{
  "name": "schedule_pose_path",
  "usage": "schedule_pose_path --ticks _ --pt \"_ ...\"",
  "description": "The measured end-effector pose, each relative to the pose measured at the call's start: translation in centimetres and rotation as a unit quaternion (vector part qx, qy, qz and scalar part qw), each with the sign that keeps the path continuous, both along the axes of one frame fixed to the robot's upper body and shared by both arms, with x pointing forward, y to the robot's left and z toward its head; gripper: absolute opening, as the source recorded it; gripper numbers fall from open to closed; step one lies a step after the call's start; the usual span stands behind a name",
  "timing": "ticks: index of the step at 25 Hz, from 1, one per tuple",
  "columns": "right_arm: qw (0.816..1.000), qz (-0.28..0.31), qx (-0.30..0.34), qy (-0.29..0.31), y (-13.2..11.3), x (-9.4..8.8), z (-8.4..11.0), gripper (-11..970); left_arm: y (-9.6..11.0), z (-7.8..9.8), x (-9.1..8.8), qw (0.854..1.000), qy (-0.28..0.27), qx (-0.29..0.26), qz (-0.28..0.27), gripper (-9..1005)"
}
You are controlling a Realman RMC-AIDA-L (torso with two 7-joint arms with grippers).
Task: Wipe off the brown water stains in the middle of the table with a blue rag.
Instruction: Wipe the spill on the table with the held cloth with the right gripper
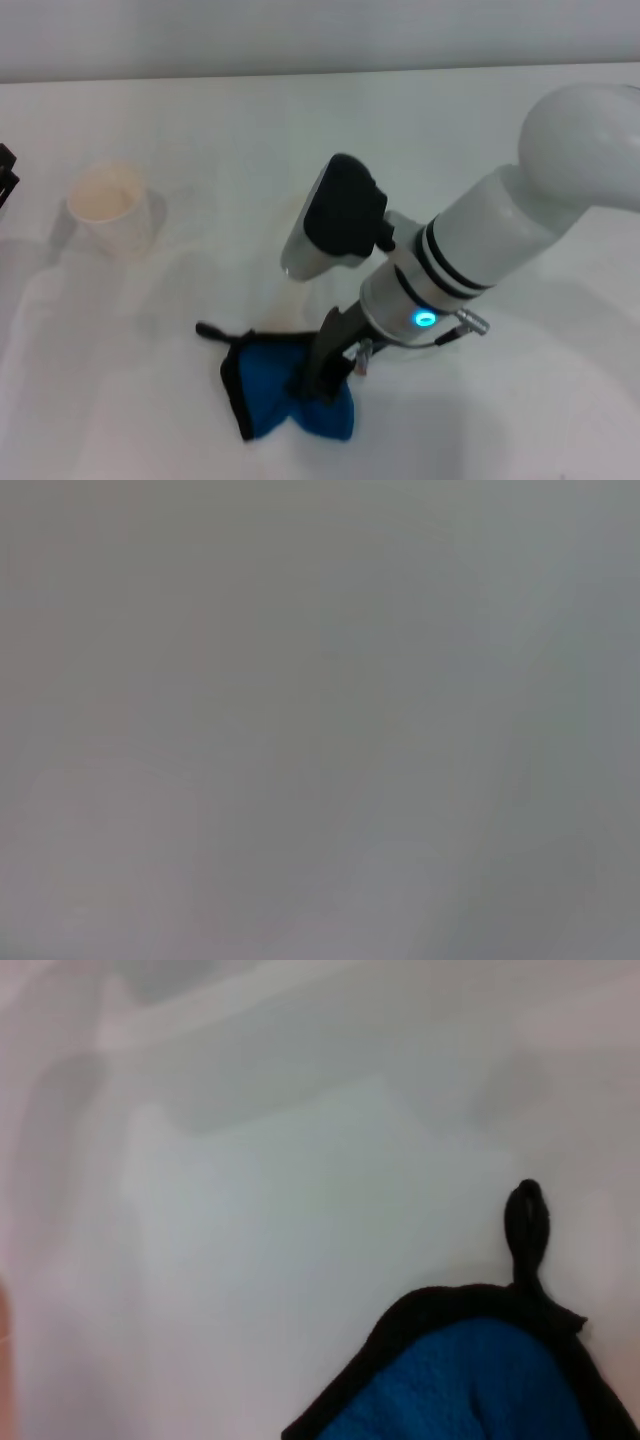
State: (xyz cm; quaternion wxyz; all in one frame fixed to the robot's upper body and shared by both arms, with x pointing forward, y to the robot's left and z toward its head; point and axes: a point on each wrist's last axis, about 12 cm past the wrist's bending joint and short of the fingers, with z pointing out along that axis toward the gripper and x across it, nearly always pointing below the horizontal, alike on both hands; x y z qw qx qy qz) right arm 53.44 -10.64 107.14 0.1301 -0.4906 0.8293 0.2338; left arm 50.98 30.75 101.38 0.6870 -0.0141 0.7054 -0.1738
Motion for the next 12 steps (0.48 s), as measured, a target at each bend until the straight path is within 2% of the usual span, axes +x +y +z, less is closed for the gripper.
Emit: schedule_pose_path --ticks 8,12 --pt "0.992 -0.120 0.020 -0.025 -3.1 3.7 -0.3 74 0.1 -0.1 -0.1 1.000 0.002 0.000 0.001 888" --pt "0.984 -0.169 0.031 -0.044 -4.5 4.9 -0.4 73 0.1 -0.1 -0.2 1.000 0.003 0.000 0.001 888"
